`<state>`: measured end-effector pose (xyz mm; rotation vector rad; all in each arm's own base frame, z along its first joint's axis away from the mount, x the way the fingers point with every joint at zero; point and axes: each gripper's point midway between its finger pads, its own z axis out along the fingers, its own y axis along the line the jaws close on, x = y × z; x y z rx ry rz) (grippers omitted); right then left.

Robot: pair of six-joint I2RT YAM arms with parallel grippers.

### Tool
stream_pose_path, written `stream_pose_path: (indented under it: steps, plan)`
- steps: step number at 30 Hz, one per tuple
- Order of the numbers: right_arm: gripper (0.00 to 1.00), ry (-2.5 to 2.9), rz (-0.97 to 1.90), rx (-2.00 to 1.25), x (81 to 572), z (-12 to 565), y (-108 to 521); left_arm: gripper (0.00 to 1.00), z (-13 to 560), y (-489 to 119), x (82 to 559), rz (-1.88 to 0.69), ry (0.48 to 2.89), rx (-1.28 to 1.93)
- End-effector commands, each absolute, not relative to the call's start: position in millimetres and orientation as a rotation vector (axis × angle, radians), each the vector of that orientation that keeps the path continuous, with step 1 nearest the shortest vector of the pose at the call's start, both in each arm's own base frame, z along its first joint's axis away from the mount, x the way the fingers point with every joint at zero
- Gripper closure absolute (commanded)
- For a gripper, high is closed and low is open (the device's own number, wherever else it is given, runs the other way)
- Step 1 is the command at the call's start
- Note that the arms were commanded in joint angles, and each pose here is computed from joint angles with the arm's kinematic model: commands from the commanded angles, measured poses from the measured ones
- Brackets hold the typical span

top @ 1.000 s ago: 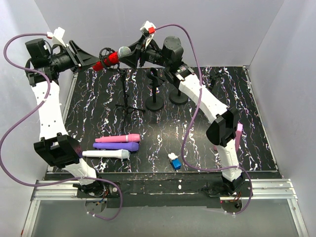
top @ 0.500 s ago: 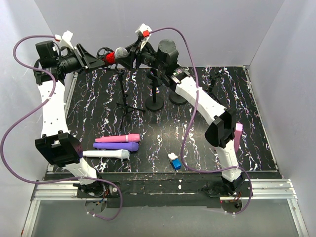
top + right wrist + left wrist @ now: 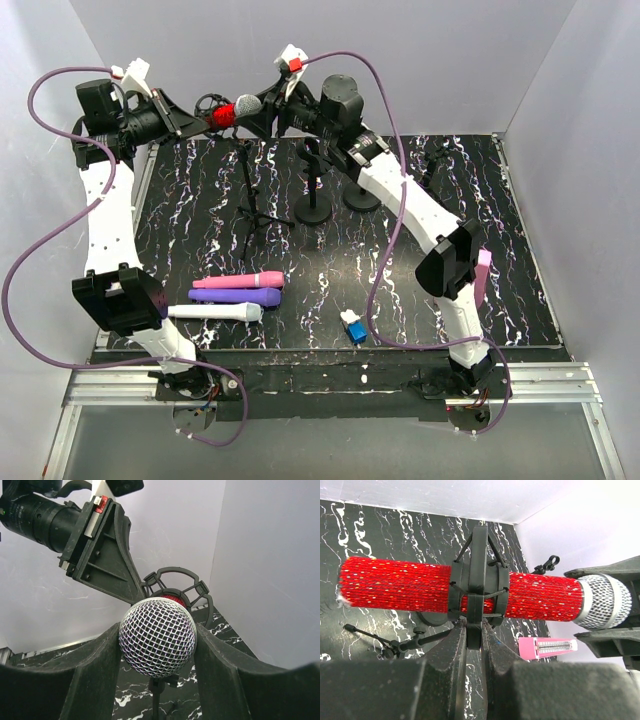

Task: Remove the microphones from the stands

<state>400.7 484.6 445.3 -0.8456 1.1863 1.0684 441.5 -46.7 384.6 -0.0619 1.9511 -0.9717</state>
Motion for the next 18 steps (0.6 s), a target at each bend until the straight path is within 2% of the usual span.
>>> stream_pose_path:
  steps: [1,9,16,17,18]
  plan:
    - [0.99,0.939,1.032,-0.837,356,562,433,1.00,364,-14,460,-0.796,1.994,-0.212]
    - [0.99,0.898,0.903,-0.781,351,604,389,1.00,356,-11,468,-0.794,1.998,-0.223]
    - [0.99,0.877,0.839,-0.765,330,609,356,1.00,361,-10,469,-0.823,1.974,-0.191]
    - [0.99,0.882,0.848,-0.780,325,606,355,0.98,367,-16,467,-0.860,1.955,-0.147]
    - [0.99,0.881,0.855,-0.799,321,603,353,0.82,379,-21,463,-0.882,1.918,-0.087]
